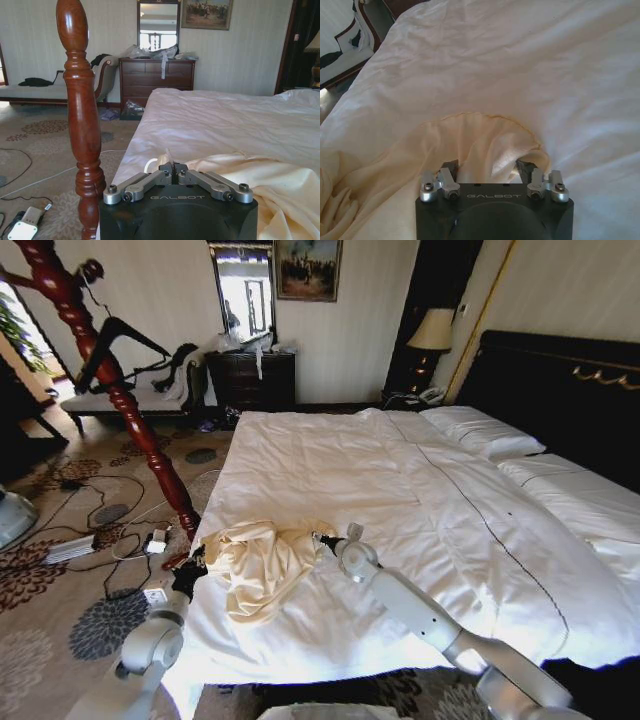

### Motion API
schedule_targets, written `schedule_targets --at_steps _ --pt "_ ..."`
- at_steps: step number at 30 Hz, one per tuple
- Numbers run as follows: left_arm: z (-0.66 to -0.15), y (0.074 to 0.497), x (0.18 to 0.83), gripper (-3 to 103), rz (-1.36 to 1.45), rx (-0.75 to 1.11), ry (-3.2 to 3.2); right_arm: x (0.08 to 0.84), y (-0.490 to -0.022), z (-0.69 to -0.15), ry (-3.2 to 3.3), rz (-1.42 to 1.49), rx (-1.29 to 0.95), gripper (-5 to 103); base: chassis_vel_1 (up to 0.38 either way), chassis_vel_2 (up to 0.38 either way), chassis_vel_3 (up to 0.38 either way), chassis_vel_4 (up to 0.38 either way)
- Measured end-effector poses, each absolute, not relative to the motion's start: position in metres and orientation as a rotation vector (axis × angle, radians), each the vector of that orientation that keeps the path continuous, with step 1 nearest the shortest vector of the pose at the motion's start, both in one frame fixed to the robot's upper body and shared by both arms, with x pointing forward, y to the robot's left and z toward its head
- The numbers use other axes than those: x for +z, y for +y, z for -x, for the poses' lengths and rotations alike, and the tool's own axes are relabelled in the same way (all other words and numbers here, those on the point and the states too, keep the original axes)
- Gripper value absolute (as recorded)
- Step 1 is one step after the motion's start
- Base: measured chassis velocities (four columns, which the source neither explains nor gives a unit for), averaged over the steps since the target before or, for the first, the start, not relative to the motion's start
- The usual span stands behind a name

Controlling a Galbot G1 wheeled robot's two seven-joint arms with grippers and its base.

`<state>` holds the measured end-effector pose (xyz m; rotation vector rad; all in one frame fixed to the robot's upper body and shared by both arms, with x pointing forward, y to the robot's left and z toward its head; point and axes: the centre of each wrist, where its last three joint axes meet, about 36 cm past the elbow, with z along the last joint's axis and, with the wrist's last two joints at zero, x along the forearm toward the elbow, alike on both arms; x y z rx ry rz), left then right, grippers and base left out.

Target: Pick up the clothes from the bed and hang them on the clothes hanger.

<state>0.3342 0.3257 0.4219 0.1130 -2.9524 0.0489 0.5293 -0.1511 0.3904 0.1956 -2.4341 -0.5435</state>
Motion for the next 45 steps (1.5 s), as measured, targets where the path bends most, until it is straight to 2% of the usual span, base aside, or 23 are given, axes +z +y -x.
schedule_targets --at_steps 2,4,7,8,11,12,15,17,25,29,33,34,41,45 --pt "-0.335 0.327 0.424 1 -0.116 0.045 -2.956 0.387 -0.155 -0.527 -2.452 -0.211 -0.559 53 0.000 0.000 0.000 0.000" --pt "-0.335 0.328 0.425 1 -0.117 0.045 -2.959 0.385 -0.157 -0.526 -2.464 -0.226 -0.569 53 0.000 0.000 0.000 0.000" --pt "-0.338 0.332 0.430 1 -0.119 0.045 -2.968 0.380 -0.164 -0.524 -2.506 -0.293 -0.591 37 0.000 0.000 0.000 0.000" --pt "-0.338 0.332 0.430 1 -0.119 0.045 -2.968 0.380 -0.164 -0.524 -2.506 -0.293 -0.591 37 0.000 0.000 0.000 0.000" --pt "-0.342 0.337 0.437 1 -0.120 0.031 -2.976 0.378 -0.172 -0.522 -2.526 -0.363 -0.602 21 0.000 0.000 0.000 0.000" --pt "-0.342 0.337 0.437 1 -0.120 0.031 -2.976 0.378 -0.172 -0.522 -2.526 -0.363 -0.602 21 0.000 0.000 0.000 0.000" --pt "-0.346 0.342 0.443 1 -0.119 0.011 -2.983 0.377 -0.184 -0.517 -2.537 -0.454 -0.596 5 0.000 0.000 0.000 0.000" --pt "-0.347 0.343 0.445 1 -0.118 0.005 -2.985 0.376 -0.188 -0.514 -2.543 -0.472 -0.592 2 0.000 0.000 0.000 0.000" --pt "-0.371 0.357 0.476 1 -0.076 -0.021 -3.037 0.398 -0.218 -0.520 -2.744 -0.574 -0.691 0 0.000 0.000 0.000 0.000" --pt "-0.403 0.370 0.518 1 -0.047 -0.046 -3.131 0.446 -0.241 -0.537 -2.910 -0.588 -0.801 0 0.000 0.000 0.000 0.000" --pt "-0.440 0.389 0.594 1 -0.026 -0.004 -3.284 0.523 -0.280 -0.545 -3.087 -0.612 -0.949 0 0.000 0.000 0.000 0.000" --pt "-0.440 0.389 0.594 1 -0.026 -0.004 -3.284 0.523 -0.280 -0.545 -3.087 -0.612 -0.949 0 0.000 0.000 0.000 0.000" --pt "-0.457 0.412 0.703 1 0.032 0.085 -3.491 0.632 -0.338 -0.512 -3.340 -0.720 -0.965 0 0.000 0.000 0.000 0.000" --pt "-0.446 0.413 0.719 1 0.071 0.051 -3.529 0.646 -0.353 -0.482 -3.398 -0.719 -0.854 0 0.000 0.000 0.000 0.000"
